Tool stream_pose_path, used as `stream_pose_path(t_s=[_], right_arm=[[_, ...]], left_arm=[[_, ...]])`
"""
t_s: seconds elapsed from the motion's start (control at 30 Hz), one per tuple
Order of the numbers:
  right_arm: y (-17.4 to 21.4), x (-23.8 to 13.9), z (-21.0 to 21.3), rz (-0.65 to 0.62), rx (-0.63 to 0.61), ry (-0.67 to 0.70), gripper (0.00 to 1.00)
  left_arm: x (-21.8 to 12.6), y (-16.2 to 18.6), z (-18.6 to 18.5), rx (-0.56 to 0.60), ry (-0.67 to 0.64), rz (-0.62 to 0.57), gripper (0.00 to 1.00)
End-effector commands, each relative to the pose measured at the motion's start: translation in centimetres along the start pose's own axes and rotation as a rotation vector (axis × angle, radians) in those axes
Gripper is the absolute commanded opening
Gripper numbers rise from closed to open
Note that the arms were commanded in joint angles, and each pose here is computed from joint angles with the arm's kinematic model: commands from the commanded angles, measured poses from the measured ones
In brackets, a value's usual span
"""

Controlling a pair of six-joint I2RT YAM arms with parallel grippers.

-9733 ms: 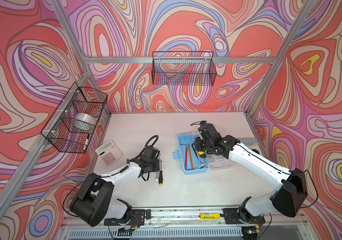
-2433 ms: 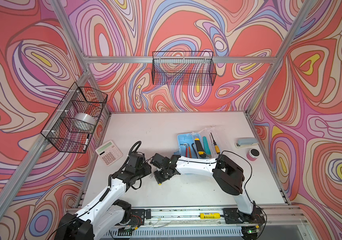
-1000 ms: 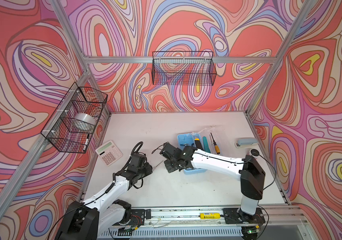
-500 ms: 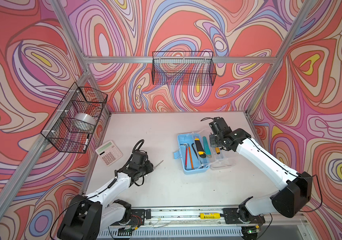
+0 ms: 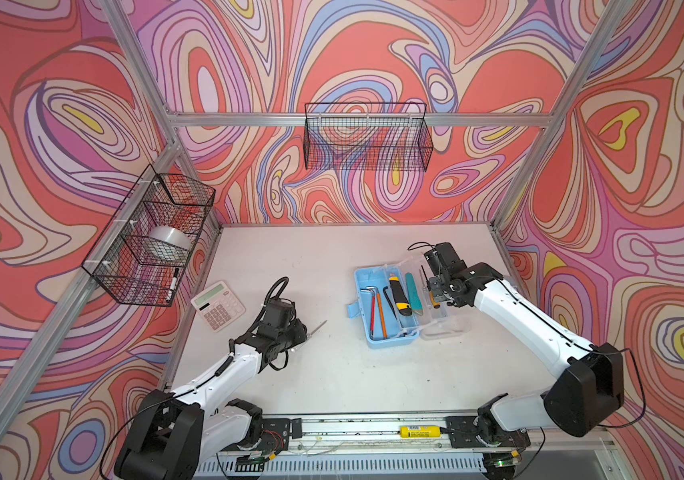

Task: Pack the tool kit
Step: 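Carry the black-yellow screwdriver into the box and release it with the right gripper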

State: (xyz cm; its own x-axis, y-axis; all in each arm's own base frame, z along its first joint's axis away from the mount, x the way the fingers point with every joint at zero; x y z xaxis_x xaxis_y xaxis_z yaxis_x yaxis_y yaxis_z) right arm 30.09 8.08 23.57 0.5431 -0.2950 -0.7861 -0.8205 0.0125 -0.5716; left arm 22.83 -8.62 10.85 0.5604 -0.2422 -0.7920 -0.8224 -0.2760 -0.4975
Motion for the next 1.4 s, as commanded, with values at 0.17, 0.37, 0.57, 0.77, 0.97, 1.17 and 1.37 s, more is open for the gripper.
stream_pose_path(t_s=[0.17, 0.37, 0.57, 0.77, 0.97, 1.17, 1.37], right_arm=[[0.5, 2.2, -0.2, 0.029, -0.037, 0.115, 0.23], [1.2, 3.4, 0.2, 0.08, -0.05, 0.128, 0.27], [1.1, 3.7, 0.3, 0.098, -0.035, 0.105, 0.32], [0.9, 3.4, 0.5, 0.108, -0.017, 0.071, 0.34], [-1.3, -0.3, 0.5, 0.054, 0.075, -0.065, 0.33], [-3.5, -7.8, 3.7, -0.095, 0.111, -0.394, 0.36], [-3.4, -10.1, 6.7, -0.126, 0.082, -0.556, 0.39]], left_arm=[[-0.2, -0.8, -0.2, 0.007, 0.003, -0.028, 0.44], [-0.2, -0.9, -0.3, 0.012, 0.006, -0.028, 0.43], [-0.1, -0.7, -0.3, 0.02, 0.01, -0.021, 0.45], [-0.3, -0.7, -0.4, 0.02, 0.019, -0.023, 0.46], [-0.8, -1.0, -0.6, 0.057, 0.023, -0.021, 0.48], [-2.4, -1.9, -2.0, 0.2, 0.022, 0.013, 0.53], [-2.3, -1.3, -4.1, 0.358, -0.099, 0.097, 0.53]])
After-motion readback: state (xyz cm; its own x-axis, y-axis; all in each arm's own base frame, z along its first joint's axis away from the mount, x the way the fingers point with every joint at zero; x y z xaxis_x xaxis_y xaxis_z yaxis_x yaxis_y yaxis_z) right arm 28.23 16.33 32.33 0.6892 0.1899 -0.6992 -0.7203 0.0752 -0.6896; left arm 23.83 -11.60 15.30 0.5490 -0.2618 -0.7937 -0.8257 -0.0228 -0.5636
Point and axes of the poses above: each gripper's point midway between its finger pads, its own x axis out along the fingers, its own z axis along the line the jaws close on, y = z × x, the point moved 7 cm from there along -x, back along the fingers, and after that the axes turned 10 degrees about x, right-handed, at the moved point
